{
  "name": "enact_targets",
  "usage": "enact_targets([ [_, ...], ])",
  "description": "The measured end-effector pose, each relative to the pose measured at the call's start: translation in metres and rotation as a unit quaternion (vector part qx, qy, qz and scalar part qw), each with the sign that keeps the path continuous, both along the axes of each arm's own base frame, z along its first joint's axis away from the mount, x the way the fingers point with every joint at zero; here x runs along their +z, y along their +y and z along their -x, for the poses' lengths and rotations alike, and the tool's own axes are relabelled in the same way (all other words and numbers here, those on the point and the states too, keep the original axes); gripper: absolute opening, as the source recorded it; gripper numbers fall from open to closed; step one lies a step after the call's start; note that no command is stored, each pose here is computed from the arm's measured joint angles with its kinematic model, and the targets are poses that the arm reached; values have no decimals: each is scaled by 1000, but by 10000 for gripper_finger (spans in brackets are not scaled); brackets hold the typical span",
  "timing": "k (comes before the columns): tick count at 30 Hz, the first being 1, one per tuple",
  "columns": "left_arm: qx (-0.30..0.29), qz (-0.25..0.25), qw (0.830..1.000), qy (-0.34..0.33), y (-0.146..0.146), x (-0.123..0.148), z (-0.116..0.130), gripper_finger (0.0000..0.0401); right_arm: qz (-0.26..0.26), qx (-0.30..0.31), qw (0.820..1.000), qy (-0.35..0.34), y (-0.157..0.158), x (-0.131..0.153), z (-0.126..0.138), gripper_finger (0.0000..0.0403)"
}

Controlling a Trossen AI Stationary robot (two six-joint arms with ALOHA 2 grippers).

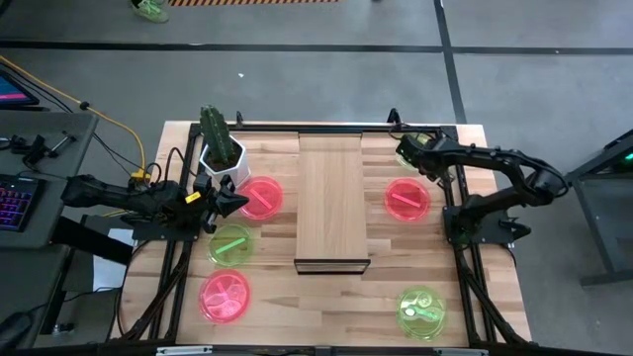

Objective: Place and stack plates onto a shelf
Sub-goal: Put the top right green plate on the shelf

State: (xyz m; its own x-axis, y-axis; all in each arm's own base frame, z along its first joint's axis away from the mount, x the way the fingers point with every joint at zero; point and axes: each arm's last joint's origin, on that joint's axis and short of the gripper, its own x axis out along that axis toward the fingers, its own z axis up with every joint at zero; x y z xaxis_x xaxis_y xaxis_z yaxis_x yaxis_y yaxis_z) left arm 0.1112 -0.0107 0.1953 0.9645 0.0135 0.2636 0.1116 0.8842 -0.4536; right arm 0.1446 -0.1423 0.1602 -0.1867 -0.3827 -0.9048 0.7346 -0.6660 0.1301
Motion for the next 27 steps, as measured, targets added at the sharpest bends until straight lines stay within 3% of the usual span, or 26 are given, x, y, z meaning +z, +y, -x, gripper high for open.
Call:
enact_targets([
  [10, 0, 0, 1000, 0, 0, 0, 0, 3, -41, 10, 999, -5, -14, -16, 0, 149],
  [27, 0, 0, 1000, 0, 0, 0, 0, 3, -25, -1, 1000, -13, -27, -16, 7, 149],
])
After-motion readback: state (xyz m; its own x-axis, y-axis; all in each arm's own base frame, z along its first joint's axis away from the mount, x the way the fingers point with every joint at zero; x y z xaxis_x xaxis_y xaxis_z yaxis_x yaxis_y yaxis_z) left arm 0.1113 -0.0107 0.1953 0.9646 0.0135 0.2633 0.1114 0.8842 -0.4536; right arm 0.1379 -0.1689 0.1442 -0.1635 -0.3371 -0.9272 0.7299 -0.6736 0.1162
